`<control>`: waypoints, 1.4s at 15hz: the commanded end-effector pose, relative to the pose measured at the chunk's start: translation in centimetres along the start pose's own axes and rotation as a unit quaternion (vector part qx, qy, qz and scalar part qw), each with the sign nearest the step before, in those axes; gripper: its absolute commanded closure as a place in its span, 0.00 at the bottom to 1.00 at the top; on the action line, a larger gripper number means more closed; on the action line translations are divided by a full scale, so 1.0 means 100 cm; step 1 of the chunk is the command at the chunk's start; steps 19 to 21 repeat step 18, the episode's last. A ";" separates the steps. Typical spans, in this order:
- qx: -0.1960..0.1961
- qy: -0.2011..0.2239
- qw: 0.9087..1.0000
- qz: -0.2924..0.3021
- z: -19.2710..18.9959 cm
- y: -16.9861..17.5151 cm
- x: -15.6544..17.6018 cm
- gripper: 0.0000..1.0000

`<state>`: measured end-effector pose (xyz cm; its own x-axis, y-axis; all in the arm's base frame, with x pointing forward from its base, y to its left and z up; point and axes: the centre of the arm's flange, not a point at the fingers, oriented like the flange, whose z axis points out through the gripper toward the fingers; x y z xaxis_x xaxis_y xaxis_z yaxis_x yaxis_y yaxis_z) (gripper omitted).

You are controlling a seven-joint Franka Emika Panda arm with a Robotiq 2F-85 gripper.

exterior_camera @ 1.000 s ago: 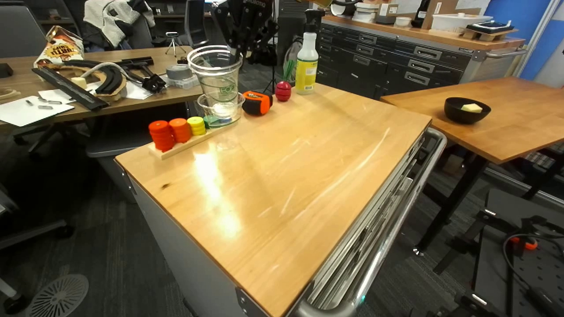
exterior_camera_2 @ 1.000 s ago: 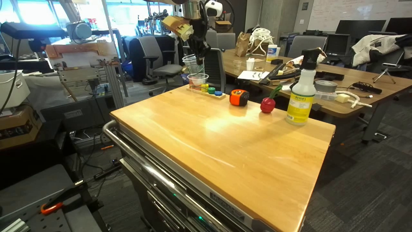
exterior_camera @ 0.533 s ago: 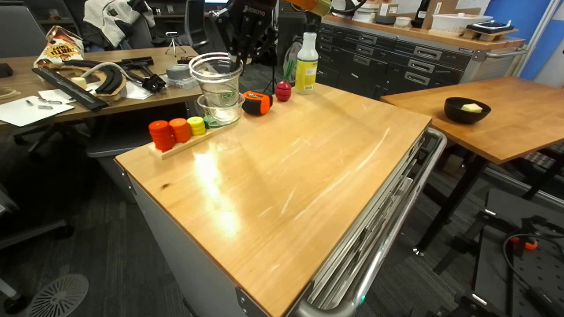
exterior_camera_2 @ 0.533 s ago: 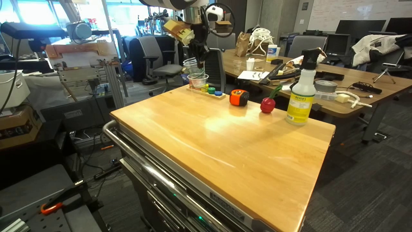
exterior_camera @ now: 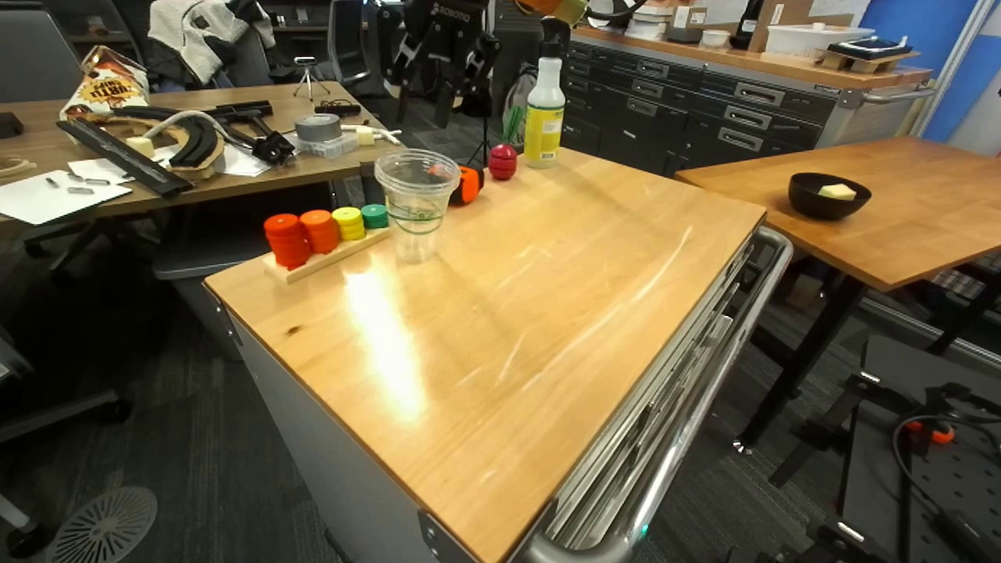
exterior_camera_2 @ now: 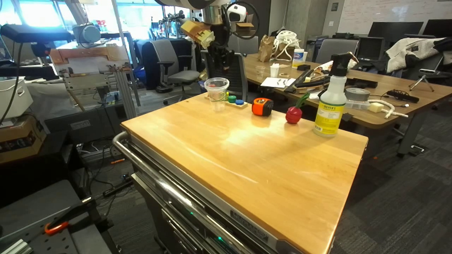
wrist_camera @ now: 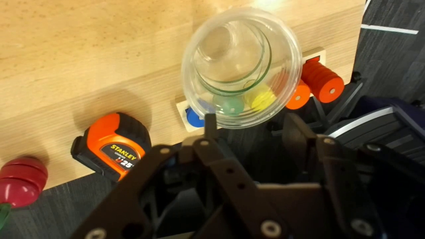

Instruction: Stack the cups

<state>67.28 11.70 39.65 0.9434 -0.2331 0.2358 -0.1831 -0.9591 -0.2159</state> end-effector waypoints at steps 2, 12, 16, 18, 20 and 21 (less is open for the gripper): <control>0.001 0.013 1.000 -0.002 -0.013 -0.002 0.006 0.06; -0.129 -0.076 0.970 -0.189 -0.091 0.073 -0.099 0.00; -0.128 -0.086 0.973 -0.172 -0.083 0.074 -0.089 0.00; -0.128 -0.087 0.973 -0.171 -0.083 0.074 -0.089 0.00; -0.128 -0.087 0.973 -0.171 -0.083 0.074 -0.089 0.00; -0.128 -0.087 0.973 -0.171 -0.083 0.074 -0.089 0.00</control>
